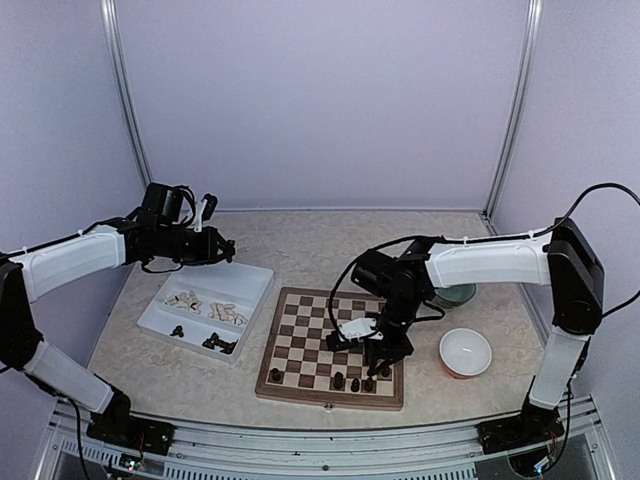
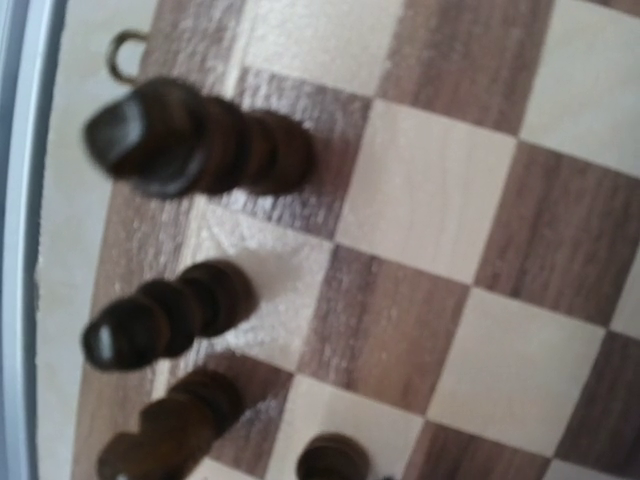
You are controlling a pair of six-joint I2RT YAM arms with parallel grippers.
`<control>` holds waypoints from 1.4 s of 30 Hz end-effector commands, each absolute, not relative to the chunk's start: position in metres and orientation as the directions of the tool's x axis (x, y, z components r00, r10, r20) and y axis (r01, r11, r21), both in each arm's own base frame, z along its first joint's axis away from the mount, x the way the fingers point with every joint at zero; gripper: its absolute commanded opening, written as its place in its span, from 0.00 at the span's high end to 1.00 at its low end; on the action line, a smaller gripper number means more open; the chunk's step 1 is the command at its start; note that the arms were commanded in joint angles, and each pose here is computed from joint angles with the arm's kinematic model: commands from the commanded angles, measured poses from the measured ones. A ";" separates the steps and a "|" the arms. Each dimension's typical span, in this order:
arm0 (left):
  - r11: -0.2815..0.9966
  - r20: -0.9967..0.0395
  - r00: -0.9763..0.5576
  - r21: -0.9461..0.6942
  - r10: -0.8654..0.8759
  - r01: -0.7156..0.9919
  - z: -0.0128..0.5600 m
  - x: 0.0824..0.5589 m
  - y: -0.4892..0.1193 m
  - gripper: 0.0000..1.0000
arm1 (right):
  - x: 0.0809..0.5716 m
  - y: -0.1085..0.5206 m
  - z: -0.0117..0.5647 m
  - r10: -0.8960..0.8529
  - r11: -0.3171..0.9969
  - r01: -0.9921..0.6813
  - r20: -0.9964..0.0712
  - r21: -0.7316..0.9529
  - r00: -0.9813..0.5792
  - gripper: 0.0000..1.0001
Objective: Set up the chess pieces on the board
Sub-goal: Move the pawn to b7, then pass from the left arm to the right
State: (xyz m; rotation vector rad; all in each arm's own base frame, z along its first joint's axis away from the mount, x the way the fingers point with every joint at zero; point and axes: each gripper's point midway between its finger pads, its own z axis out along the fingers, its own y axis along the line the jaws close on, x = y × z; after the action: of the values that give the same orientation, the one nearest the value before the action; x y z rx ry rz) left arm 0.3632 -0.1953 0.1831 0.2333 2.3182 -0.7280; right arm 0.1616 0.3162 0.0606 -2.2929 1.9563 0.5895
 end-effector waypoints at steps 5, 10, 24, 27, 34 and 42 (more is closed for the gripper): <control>0.795 -0.646 -0.763 -0.466 -0.006 0.388 0.177 0.360 -0.205 0.87 | 0.163 0.328 0.091 -0.910 -0.220 -0.963 -0.389 0.155 0.145 0.62; 0.676 -0.600 -0.792 -0.537 0.114 0.504 0.168 0.330 -0.252 0.87 | 0.189 0.332 0.143 -0.853 -0.192 -0.977 -0.508 0.094 0.119 0.60; 0.246 -0.478 -0.671 -0.680 0.567 0.691 0.159 0.186 -0.386 0.87 | 0.223 0.342 0.194 -0.751 -0.228 -0.941 -0.569 -0.251 0.334 0.51; 0.218 -0.451 -0.663 -0.704 0.598 0.676 0.156 0.177 -0.397 0.87 | 0.211 0.352 0.187 -0.753 -0.289 -0.914 -0.523 -0.284 0.400 0.51; 0.168 -0.434 -0.649 -0.737 0.624 0.655 0.157 0.168 -0.415 0.87 | 0.194 0.370 0.181 -0.742 -0.352 -0.876 -0.472 -0.329 0.476 0.50; 0.131 -0.431 -0.652 -0.764 0.624 0.631 0.158 0.166 -0.421 0.88 | 0.180 0.375 0.156 -0.764 -0.412 -0.842 -0.371 -0.349 0.528 0.50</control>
State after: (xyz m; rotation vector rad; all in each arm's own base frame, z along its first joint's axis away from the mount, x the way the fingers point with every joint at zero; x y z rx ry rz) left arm 0.1676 -0.4127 0.1499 1.2833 2.4044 -1.5319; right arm 0.1803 0.3721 0.1709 -2.2335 1.3219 0.2924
